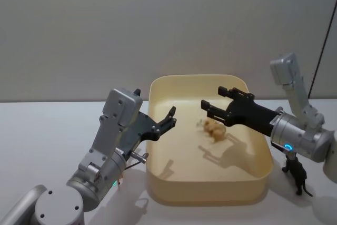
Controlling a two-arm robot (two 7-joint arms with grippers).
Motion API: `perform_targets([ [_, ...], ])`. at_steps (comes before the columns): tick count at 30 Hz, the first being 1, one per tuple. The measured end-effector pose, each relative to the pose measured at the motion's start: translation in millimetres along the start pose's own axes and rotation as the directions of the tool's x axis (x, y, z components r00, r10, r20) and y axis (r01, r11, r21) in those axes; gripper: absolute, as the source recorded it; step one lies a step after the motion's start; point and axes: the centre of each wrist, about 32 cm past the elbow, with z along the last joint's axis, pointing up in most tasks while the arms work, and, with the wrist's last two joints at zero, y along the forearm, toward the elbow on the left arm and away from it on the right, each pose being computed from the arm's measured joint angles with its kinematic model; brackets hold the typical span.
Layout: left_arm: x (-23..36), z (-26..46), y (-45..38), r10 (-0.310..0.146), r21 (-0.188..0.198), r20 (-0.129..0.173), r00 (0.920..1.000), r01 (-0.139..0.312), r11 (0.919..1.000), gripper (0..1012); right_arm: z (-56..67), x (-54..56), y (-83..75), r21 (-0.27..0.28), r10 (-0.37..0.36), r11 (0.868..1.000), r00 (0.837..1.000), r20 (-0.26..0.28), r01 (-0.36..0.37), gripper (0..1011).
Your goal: Pick up the toy alternately with two hands and place it into the central storage box.
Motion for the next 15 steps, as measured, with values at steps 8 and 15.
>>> perform_targets([
  [8,0.0,0.0,0.0,0.0,0.0,0.0,1.0,0.0,1.0,1001,1.6,1.6,0.0,0.006,-0.009,1.0,1.0,0.008,0.009,936],
  [15,0.0,0.0,0.0,0.0,0.0,0.0,1.0,0.0,1.0,1001,2.8,4.5,-12.4,0.02,-0.071,0.997,0.997,0.03,0.071,1001],
])
